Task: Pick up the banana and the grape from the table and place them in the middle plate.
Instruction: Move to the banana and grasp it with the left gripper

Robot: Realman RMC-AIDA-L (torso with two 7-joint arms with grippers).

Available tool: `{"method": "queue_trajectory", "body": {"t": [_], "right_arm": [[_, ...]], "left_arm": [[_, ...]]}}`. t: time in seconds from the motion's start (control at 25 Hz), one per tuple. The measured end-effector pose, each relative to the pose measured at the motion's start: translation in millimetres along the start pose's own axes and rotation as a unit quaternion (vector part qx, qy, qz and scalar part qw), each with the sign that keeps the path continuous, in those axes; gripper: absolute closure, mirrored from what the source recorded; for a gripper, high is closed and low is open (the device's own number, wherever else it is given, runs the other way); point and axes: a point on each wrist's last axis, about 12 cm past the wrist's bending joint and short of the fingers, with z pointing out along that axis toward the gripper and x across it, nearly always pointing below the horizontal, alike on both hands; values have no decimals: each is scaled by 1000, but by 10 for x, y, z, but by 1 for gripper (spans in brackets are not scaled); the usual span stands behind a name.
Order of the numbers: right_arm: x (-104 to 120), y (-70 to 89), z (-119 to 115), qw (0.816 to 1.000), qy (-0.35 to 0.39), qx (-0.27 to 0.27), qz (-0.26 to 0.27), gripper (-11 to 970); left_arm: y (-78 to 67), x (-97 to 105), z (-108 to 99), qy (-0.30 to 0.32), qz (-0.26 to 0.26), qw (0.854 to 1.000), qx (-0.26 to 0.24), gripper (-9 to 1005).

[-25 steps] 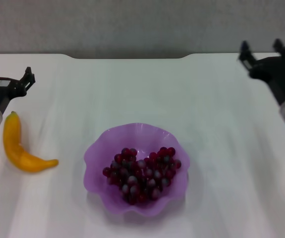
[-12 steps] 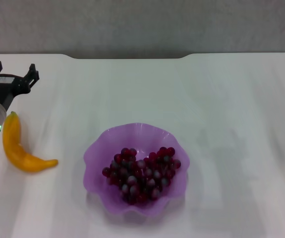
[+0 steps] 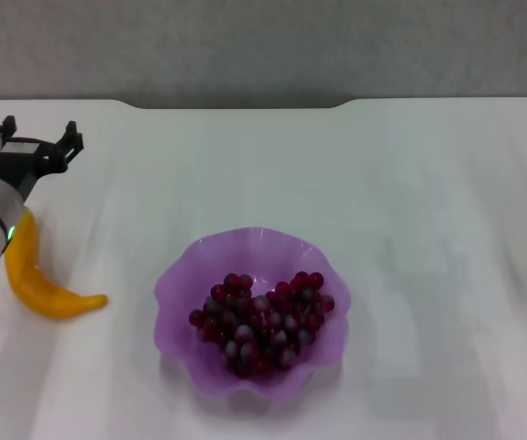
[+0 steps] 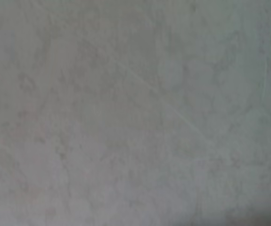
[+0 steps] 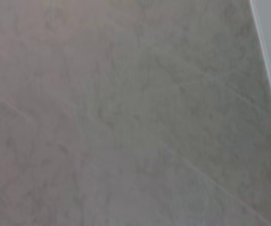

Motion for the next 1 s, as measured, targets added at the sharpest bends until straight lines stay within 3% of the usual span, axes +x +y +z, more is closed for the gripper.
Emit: {"method": "queue_trajectory", "body": {"t": [0.28,0.48,0.64,1.0], "right_arm": [[31,-75,-25,1000,9,7,-14,134],[55,-143,-63,1000,14,14,-23,135],[58,-150,-72,999,14,13,-26,139],[65,-144,-74,999,17,10,-31,140]], "left_arm": [[-8,-108,73,5,-36,999,-10,138],[-2,-151,136,52,-71,996,-15,138],[94,-256,162,90,-98,991,-24,139],[282,-483,167,183,-99,978,-18,139]]}}
